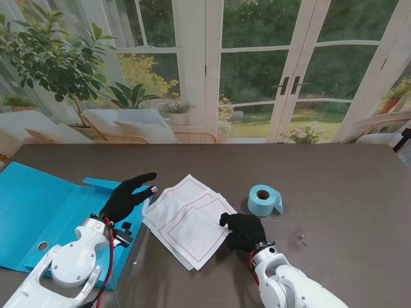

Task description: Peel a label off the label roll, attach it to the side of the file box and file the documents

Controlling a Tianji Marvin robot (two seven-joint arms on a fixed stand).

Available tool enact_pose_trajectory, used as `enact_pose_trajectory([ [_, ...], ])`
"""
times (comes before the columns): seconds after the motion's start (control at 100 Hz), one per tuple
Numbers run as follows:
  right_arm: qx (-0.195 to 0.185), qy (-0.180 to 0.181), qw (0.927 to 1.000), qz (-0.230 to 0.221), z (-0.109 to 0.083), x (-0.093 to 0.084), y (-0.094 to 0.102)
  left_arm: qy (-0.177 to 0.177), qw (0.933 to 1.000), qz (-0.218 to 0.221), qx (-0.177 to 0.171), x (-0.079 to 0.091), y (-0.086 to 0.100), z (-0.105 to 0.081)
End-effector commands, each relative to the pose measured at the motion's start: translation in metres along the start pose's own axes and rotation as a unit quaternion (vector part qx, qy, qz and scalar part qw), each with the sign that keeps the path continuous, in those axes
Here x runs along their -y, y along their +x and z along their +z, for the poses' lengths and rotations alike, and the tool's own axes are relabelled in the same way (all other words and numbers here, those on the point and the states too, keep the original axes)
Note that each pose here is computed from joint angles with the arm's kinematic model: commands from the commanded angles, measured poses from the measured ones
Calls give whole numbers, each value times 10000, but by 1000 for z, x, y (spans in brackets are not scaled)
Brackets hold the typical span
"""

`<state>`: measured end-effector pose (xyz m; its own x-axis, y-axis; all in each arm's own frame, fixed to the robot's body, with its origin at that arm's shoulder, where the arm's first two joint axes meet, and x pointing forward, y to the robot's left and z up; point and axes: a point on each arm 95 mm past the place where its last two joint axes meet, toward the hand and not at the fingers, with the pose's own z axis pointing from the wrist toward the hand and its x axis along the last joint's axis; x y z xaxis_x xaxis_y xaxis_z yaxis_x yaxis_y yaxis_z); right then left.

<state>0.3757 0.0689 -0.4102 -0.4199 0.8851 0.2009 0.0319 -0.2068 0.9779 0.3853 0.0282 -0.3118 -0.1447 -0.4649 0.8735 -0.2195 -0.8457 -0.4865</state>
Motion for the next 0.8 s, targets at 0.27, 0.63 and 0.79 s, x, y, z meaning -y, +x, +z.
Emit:
enact_pose_trajectory([
  [0.27,20,-398,9992,98,11,-8,8,-166,9998,-85,26,-6,1,2],
  [0.63,108,-854,9961,168,25,-30,8,-304,9993,-222,75,-14,1,9],
  [0.79,168,-1053,9941,209,31,-45,6,-385,9988,-299,103,-18,2,14],
])
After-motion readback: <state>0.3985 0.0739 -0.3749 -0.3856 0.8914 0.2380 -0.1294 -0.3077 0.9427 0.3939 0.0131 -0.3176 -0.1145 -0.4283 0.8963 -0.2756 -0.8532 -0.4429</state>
